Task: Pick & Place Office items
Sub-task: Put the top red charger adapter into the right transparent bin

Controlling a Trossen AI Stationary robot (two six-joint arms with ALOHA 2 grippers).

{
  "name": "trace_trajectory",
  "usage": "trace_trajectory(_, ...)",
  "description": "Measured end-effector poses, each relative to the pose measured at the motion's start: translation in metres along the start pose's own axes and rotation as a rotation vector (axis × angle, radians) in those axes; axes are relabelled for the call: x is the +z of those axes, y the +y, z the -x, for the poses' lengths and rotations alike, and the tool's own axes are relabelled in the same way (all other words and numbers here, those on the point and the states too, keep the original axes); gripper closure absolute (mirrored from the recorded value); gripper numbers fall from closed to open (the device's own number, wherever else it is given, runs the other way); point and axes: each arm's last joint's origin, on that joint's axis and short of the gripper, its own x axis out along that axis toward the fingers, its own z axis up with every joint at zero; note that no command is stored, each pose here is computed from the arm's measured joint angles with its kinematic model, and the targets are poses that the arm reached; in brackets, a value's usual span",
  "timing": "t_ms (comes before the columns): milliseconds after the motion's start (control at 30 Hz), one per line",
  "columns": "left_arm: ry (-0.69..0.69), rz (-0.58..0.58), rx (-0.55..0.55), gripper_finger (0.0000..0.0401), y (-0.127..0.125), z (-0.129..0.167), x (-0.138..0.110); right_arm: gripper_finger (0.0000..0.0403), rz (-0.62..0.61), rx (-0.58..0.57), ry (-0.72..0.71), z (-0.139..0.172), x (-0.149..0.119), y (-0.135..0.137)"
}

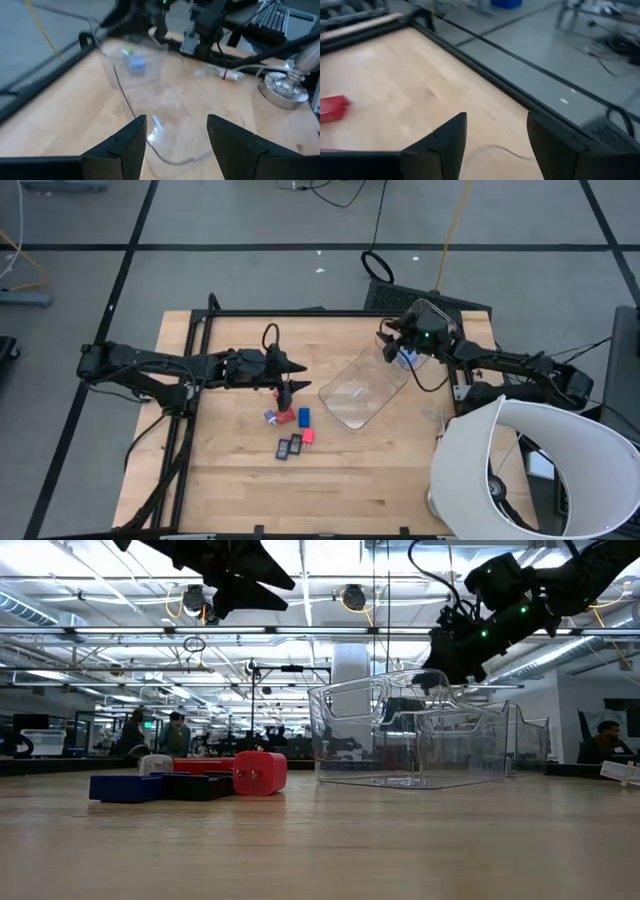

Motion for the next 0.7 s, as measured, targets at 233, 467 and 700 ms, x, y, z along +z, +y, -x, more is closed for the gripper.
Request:
trace_trajectory(233,0.214,0.051,-0.02,0.0189,0.003,0.002,-0.019,0.0206,0.074,0.076,-0.048,0.001,0.004,0.016)
trace_trajectory(467,0.396,-0.05,0.037,0.0189,0.008,0.008,-0.037,0.0206,0.091,0.101,-0.072,0.002,0.005,0.022)
trace_trajectory(700,0.536,0.193,0.198,0.0189,0.013,0.0,-0.056,0.0206,0.087,0.102,-0.086,0.002,0.007,0.023)
